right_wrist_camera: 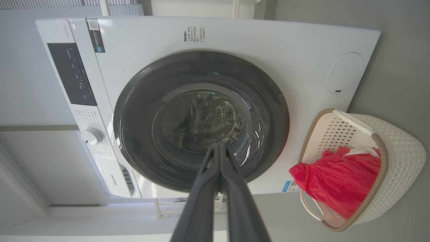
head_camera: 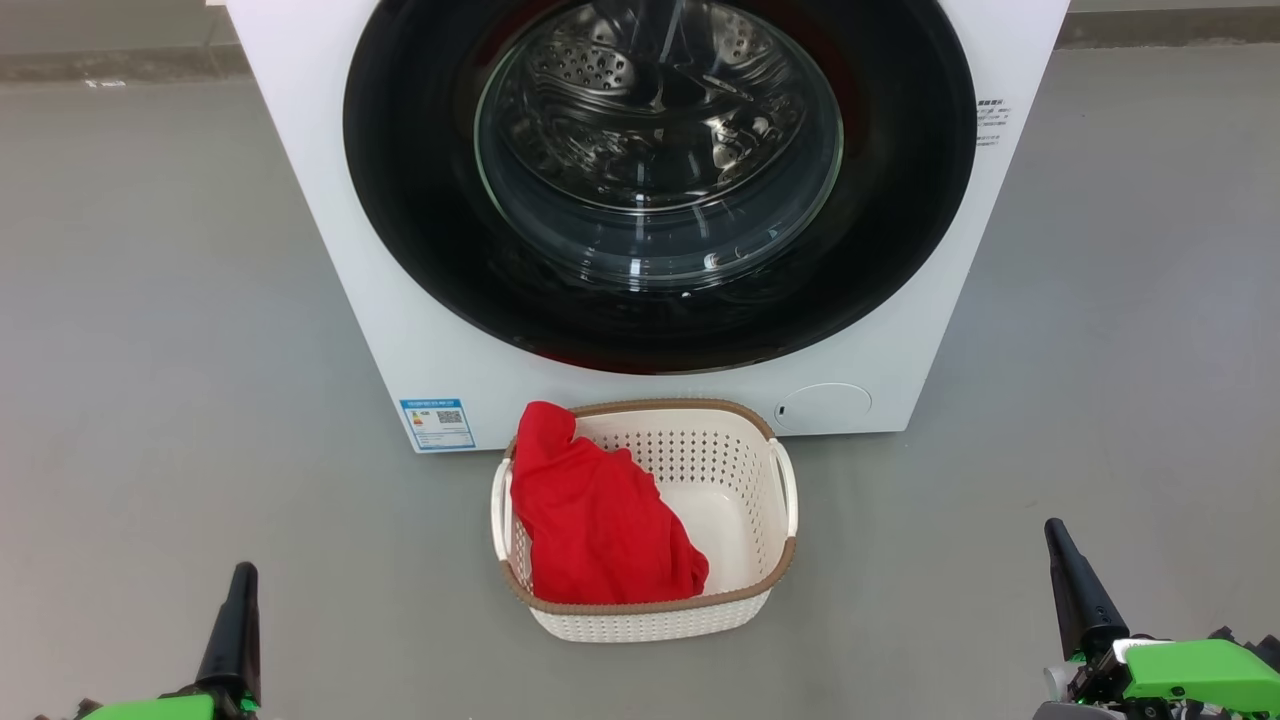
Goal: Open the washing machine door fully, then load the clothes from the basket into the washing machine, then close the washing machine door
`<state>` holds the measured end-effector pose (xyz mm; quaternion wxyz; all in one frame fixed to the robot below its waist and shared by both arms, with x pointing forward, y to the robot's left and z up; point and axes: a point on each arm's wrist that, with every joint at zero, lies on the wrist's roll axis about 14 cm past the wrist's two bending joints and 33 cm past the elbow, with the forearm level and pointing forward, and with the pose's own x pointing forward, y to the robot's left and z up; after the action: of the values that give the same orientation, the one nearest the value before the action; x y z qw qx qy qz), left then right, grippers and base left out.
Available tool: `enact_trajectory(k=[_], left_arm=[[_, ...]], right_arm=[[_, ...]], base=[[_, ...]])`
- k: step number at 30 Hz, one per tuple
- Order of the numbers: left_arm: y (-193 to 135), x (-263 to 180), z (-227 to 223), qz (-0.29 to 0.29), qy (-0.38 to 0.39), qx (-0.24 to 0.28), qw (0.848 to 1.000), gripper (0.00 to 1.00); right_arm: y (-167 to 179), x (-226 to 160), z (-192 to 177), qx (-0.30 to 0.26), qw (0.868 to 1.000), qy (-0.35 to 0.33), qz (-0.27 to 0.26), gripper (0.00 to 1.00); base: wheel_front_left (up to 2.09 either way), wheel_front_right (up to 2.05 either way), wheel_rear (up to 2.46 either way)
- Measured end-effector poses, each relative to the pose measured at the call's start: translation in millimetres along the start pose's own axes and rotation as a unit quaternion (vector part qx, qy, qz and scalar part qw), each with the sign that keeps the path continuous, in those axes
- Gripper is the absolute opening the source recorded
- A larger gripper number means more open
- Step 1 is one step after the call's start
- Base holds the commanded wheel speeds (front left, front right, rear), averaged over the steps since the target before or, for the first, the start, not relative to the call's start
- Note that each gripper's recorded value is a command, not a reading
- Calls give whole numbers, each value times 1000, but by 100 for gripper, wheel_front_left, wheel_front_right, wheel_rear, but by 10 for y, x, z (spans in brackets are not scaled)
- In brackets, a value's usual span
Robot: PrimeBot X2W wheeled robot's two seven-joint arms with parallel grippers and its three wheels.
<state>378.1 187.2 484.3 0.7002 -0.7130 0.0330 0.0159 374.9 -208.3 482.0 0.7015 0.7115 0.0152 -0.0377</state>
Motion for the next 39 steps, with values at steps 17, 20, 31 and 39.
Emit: enact_trajectory(k=[17, 20, 31, 39], left_arm=[[0, 0, 0, 0, 0, 0, 1000, 0], [0, 0, 0, 0, 0, 0, 1000, 0], [0, 0, 0, 0, 0, 0, 1000, 0], [0, 0, 0, 0, 0, 0, 1000, 0]], right_arm=[[0, 0, 0, 0, 1000, 0, 0, 0], [0, 0, 0, 0, 1000, 0, 0, 0], [0, 0, 0, 0, 1000, 0, 0, 0], [0, 0, 0, 0, 1000, 0, 0, 0]], base=[[0, 0, 0], [0, 0, 0], [0, 0, 0], [0, 0, 0]])
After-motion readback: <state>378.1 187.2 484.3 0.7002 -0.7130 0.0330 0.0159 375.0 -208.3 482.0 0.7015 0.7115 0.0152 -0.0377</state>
